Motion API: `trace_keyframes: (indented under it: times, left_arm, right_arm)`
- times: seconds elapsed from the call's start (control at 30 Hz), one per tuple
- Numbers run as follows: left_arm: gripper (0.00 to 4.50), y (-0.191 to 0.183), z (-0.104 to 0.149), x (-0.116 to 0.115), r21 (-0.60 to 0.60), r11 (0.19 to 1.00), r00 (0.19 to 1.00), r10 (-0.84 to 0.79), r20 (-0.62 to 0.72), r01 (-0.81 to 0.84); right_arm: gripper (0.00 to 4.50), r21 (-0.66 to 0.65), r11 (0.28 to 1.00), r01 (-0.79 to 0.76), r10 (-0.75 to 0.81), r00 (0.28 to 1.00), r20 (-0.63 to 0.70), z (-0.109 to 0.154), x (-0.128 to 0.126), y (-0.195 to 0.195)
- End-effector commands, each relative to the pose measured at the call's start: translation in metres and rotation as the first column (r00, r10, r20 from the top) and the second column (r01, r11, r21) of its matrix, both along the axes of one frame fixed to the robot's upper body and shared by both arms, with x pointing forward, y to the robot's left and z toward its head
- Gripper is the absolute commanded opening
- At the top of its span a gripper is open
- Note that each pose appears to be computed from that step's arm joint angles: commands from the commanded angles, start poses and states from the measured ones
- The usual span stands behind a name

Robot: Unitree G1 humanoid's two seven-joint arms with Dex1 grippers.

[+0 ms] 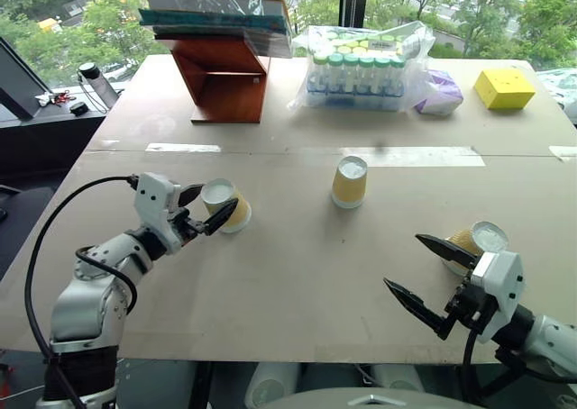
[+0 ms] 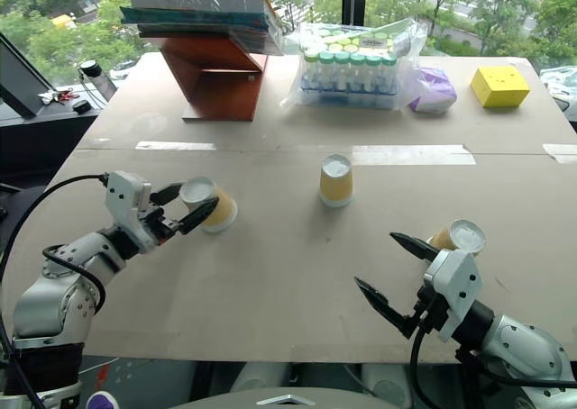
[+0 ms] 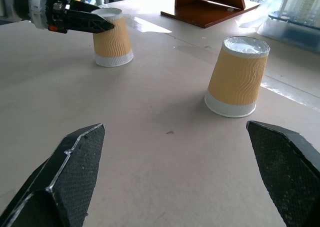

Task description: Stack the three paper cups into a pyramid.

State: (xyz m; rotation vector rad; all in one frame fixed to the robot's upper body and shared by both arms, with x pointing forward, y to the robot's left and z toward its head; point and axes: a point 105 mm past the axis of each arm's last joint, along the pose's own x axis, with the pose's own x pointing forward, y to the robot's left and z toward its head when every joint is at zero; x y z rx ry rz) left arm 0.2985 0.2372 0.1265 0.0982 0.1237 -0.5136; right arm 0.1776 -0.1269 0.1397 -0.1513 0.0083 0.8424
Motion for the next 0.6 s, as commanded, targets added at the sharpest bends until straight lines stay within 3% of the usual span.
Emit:
trace_keyframes:
  times: [0.03,0.1,0.23,0.4,0.6]
  left_arm:
    - [4.42,-0.005,0.004,0.003,0.030,0.999,0.999,-0.031,0.030,0.030]
    - [4.20,-0.007,0.004,0.005,0.025,0.999,0.998,-0.042,0.039,0.041]
    - [2.80,-0.011,0.005,0.006,0.005,0.996,0.995,-0.084,0.055,0.084]
    - [2.80,-0.028,0.005,-0.006,-0.019,0.966,0.965,-0.256,0.051,0.257]
    - [2.80,-0.071,-0.005,-0.025,-0.057,0.846,0.846,-0.532,-0.024,0.530]
  right_arm:
    - [4.50,0.000,1.000,-0.011,0.011,0.999,0.036,0.007,-0.001,0.001]
    - [4.50,-0.001,1.000,-0.009,0.009,0.999,0.037,0.007,-0.002,0.001]
    - [4.50,-0.003,1.000,-0.001,0.001,0.999,0.036,0.007,-0.003,0.000]
    - [4.50,-0.004,1.000,0.010,-0.010,0.999,0.032,0.006,-0.005,-0.002]
    - [4.50,-0.011,1.000,0.026,-0.026,0.999,0.027,0.003,-0.006,-0.005]
